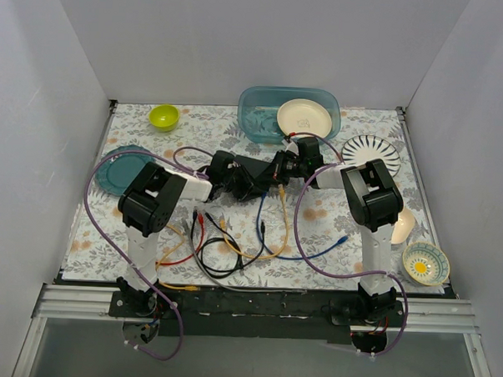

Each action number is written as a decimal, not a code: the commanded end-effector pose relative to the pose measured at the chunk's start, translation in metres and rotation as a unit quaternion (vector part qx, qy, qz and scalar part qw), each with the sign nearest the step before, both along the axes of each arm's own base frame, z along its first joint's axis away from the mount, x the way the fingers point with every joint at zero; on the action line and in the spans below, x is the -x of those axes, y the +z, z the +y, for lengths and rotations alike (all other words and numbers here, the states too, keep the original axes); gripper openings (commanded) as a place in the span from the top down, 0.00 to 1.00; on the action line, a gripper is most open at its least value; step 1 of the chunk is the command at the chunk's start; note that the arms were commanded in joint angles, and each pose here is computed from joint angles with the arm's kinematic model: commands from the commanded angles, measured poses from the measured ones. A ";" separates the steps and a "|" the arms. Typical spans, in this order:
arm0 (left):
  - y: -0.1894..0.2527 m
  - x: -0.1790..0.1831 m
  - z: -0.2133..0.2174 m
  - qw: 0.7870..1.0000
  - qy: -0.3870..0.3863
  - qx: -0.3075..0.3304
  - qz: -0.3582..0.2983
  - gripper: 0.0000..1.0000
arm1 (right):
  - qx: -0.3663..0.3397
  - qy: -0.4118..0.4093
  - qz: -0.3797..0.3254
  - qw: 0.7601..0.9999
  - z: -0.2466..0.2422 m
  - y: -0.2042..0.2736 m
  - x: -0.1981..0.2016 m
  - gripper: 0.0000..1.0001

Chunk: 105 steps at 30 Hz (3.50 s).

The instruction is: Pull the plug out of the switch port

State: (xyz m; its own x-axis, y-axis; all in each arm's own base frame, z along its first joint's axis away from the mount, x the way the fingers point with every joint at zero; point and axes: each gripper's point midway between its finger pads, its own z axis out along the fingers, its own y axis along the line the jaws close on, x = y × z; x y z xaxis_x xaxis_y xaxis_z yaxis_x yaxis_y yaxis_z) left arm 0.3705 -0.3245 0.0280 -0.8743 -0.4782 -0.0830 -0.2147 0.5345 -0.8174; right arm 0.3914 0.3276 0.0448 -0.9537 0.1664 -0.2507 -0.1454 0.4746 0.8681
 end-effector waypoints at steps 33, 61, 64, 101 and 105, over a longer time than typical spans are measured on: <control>-0.063 0.073 0.042 0.992 0.034 -0.033 0.119 1.00 | 0.085 -0.025 0.076 0.993 -0.030 -0.068 0.020 0.95; 0.095 0.087 0.186 0.944 0.216 -0.249 -0.032 0.12 | 0.190 -0.063 -0.075 0.977 -0.057 0.055 0.000 0.75; 0.098 0.091 0.177 0.952 0.194 -0.232 -0.038 0.12 | 0.216 -0.066 -0.093 0.970 -0.075 0.062 0.027 0.77; -0.051 0.253 0.142 0.881 0.111 -0.424 0.177 0.62 | 0.240 -0.089 -0.193 0.947 -0.175 0.130 0.223 0.84; -0.038 0.258 0.190 0.871 0.203 -0.397 0.204 0.60 | 0.220 -0.077 -0.202 0.951 -0.173 0.133 0.235 0.84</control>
